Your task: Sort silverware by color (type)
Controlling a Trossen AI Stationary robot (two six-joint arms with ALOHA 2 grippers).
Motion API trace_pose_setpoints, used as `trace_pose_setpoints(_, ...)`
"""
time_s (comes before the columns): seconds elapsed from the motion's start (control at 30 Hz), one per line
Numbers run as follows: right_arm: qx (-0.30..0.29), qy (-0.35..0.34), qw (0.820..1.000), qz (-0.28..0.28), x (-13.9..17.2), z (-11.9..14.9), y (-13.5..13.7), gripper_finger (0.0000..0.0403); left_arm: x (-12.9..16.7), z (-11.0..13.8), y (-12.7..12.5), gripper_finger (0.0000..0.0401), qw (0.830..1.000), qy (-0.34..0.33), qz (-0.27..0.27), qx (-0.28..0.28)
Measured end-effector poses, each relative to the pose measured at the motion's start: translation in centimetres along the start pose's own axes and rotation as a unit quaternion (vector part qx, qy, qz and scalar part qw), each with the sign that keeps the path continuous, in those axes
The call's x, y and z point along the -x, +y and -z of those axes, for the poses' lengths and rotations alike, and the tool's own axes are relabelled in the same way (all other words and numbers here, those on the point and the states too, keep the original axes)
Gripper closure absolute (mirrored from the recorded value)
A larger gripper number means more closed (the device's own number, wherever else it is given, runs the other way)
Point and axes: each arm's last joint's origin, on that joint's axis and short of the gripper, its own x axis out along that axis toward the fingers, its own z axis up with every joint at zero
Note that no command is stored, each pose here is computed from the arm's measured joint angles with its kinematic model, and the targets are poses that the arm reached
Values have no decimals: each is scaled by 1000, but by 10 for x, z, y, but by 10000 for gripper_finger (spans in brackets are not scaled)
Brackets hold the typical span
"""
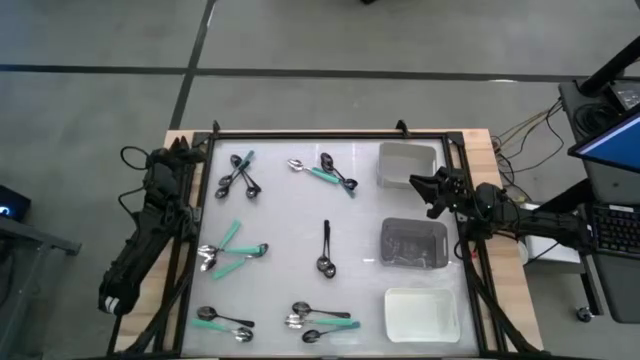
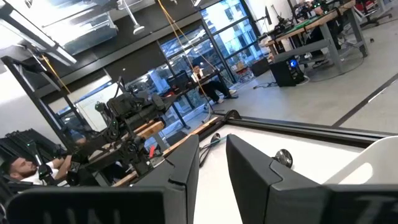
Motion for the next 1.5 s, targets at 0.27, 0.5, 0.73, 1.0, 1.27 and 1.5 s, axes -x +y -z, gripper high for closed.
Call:
trace_pose_setpoints(0.27,0,0,1000,0,0,0,0,330,0,0,0,323,1000,0,0,0)
trace_pose_setpoints(0.5,0,0,1000,0,0,0,0,330,0,0,0,323,1000,0,0,0)
trace_pose_setpoints(0.73,0,0,1000,0,0,0,0,330,0,0,0,323,1000,0,0,0)
trace_pose_setpoints(1.0,0,0,1000,0,0,0,0,330,0,0,0,323,1000,0,0,0)
trace_pose_setpoints(1.27,0,0,1000,0,0,0,0,330,0,0,0,323,1000,0,0,0)
trace_pose_setpoints(1.5,0,0,1000,0,0,0,0,330,0,0,0,323,1000,0,0,0)
